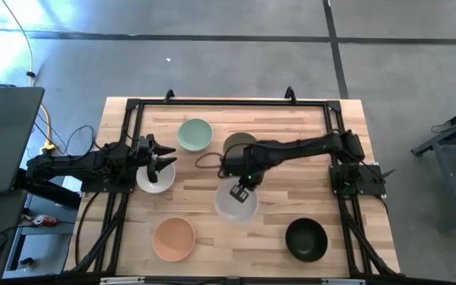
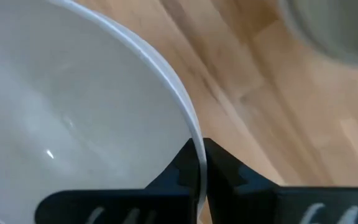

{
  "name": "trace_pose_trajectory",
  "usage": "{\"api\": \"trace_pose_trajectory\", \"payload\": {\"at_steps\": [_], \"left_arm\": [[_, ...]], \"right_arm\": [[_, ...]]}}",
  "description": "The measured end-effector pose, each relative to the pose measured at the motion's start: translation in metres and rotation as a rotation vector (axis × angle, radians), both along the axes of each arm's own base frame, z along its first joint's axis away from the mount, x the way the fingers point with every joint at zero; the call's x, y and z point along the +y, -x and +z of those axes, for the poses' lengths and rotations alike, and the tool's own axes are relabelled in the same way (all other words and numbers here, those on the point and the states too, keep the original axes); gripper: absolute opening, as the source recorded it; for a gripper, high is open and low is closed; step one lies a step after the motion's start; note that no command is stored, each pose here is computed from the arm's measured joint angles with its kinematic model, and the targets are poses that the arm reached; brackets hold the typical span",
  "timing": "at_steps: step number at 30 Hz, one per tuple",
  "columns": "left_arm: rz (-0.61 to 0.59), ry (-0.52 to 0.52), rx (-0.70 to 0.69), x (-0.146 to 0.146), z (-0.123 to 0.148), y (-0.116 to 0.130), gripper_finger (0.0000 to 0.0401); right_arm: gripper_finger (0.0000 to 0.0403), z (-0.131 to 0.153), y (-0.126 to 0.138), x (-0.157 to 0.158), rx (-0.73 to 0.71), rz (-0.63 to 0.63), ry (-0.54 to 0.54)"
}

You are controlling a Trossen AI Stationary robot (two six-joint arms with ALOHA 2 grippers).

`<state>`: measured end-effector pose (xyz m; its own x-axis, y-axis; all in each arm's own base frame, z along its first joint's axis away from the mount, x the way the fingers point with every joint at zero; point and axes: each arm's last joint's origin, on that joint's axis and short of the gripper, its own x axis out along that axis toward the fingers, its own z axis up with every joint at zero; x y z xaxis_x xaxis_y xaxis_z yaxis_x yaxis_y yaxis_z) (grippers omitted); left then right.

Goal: Nest bowls inside each other
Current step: Stack the bottom white bowl on the gray bowl

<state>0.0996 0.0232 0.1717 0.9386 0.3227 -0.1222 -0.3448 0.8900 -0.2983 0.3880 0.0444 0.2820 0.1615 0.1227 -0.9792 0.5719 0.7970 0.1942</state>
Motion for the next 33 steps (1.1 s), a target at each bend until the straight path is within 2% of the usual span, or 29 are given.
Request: {"api": "trace_pose_trajectory", "payload": {"at_steps": [8,14,33], "left_arm": [[-0.025,-0.060,0.013,0.000,0.001,0.000,0.0181],[-0.039,-0.084,0.021,-0.001,0.001,0.000,0.0181],[-0.065,-0.107,0.027,-0.001,0.001,-0.001,0.0181]], "right_arm": [[0.0000,0.041,-0.001,-0.032,-0.077,-0.054,0.011],[0.0000,0.057,0.002,-0.051,-0.100,-0.101,0.005],[0.0000,0.060,0.005,-0.081,-0.093,-0.177,-0.014]]}}
